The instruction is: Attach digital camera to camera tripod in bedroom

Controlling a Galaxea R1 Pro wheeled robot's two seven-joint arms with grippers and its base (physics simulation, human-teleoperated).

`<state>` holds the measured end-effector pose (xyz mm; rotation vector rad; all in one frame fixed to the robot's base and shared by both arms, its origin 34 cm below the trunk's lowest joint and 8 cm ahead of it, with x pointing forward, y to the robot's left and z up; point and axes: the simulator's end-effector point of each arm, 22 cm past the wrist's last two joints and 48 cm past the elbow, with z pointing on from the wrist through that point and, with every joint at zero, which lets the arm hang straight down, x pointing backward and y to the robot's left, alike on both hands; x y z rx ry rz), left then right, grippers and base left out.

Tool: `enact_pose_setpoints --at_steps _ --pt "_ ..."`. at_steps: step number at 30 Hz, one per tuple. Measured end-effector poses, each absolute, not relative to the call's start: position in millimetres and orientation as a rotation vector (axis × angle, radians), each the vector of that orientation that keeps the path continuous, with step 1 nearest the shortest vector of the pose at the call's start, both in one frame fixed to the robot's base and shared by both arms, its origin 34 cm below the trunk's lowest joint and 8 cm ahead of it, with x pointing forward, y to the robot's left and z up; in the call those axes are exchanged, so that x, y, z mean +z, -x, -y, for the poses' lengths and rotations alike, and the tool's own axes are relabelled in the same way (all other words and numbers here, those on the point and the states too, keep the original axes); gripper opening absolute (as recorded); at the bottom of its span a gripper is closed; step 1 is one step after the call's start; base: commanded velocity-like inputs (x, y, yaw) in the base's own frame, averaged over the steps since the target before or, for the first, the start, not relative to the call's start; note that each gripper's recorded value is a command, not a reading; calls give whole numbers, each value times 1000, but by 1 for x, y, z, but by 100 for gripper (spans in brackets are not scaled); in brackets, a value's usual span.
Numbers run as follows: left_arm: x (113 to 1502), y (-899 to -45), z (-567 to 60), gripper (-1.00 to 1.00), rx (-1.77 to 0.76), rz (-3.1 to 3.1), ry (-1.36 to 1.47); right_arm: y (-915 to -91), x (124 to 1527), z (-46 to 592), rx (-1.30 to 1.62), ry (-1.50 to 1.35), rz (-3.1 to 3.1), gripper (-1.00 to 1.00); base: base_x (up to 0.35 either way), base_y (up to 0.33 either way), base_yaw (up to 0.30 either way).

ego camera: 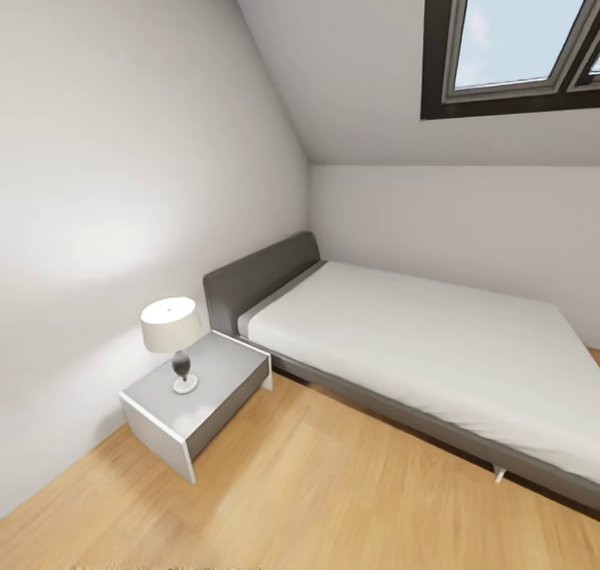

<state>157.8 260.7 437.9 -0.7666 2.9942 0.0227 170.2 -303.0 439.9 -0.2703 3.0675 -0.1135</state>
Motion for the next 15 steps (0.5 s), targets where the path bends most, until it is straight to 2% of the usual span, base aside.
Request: enact_pose_setpoints --at_steps 15 --pt "438 -158 -261 100 23 -2994 767 -170 440 304 -115 271 -3068 100 0 0 270"
